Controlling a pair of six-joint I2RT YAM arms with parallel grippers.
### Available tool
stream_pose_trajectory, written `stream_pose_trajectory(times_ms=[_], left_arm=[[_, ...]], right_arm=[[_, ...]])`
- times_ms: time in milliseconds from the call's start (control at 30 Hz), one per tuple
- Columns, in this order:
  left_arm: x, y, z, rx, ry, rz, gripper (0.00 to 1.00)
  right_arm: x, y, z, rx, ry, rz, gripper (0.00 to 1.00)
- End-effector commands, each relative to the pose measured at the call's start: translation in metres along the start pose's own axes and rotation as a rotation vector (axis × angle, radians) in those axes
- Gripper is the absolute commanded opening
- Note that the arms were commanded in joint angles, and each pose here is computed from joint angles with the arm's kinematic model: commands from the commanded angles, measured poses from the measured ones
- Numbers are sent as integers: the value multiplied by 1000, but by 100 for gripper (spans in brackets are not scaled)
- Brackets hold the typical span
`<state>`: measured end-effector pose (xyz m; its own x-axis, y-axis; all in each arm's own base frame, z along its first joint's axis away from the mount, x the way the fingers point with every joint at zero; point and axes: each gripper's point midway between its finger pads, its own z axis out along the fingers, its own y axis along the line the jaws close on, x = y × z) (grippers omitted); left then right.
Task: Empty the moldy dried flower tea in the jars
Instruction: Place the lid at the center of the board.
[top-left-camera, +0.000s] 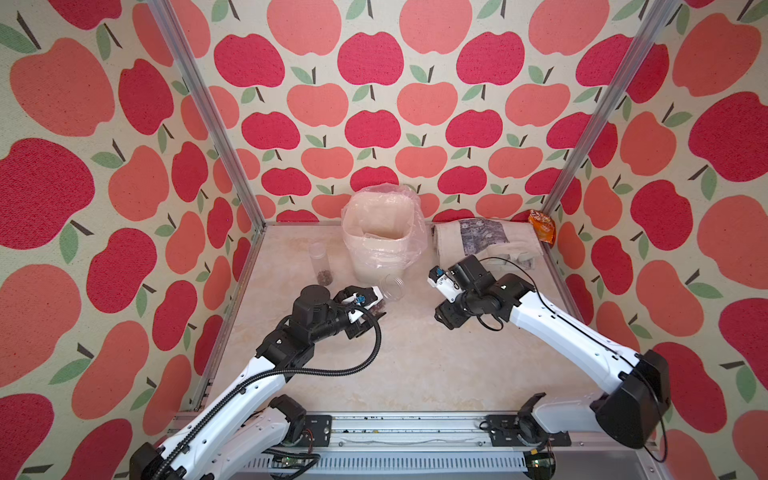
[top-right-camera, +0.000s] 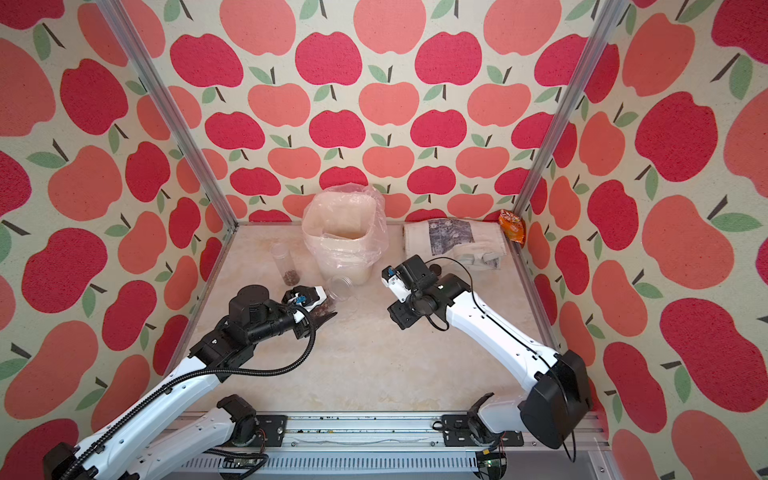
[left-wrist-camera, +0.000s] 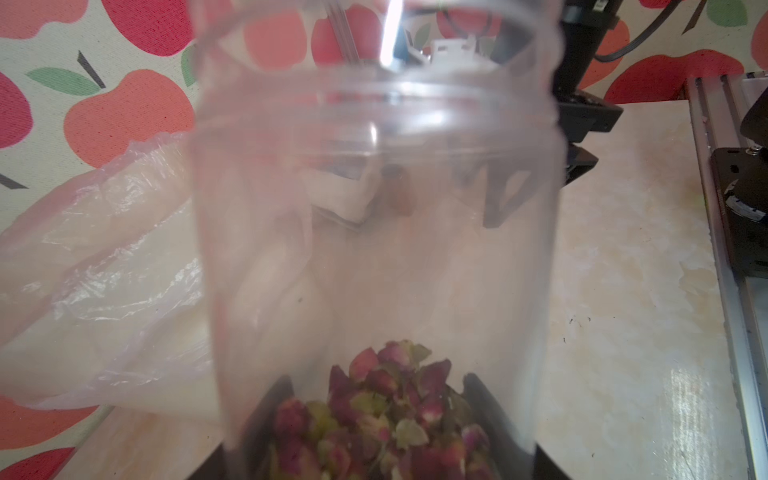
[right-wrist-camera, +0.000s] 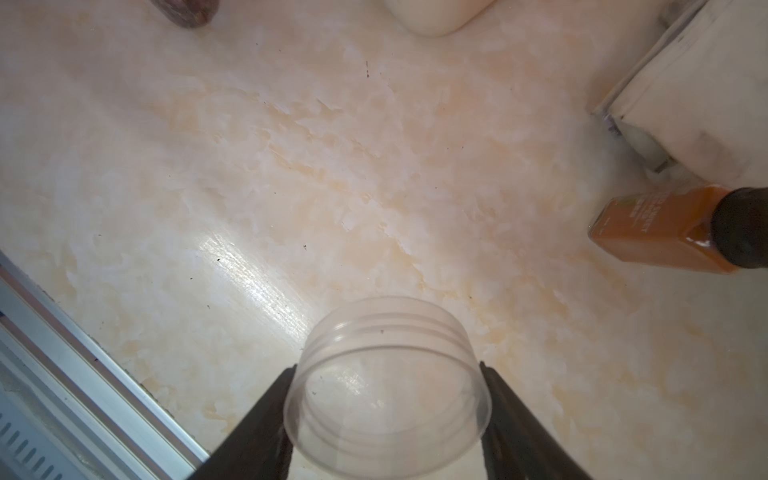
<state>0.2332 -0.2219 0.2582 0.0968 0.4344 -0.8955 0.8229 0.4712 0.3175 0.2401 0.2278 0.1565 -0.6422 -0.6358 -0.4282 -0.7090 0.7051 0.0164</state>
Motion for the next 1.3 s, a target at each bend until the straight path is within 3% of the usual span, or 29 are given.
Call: stream_pose_trajectory(times_ms=[0, 500, 900, 1267], left_arm=[[-6, 5, -3, -33, -29, -7, 15], [-7, 5, -5, -36, -35, 8, 15], [-9, 11, -6, -65, -21, 27, 15], [-18, 22, -6, -100, -21, 36, 15]], right_arm=[[14, -1, 19, 2, 69, 121, 35], [73, 37, 70, -15, 296, 141, 43], [94, 59, 92, -30, 372, 141, 46], [100, 63, 93, -51, 383, 153, 56]])
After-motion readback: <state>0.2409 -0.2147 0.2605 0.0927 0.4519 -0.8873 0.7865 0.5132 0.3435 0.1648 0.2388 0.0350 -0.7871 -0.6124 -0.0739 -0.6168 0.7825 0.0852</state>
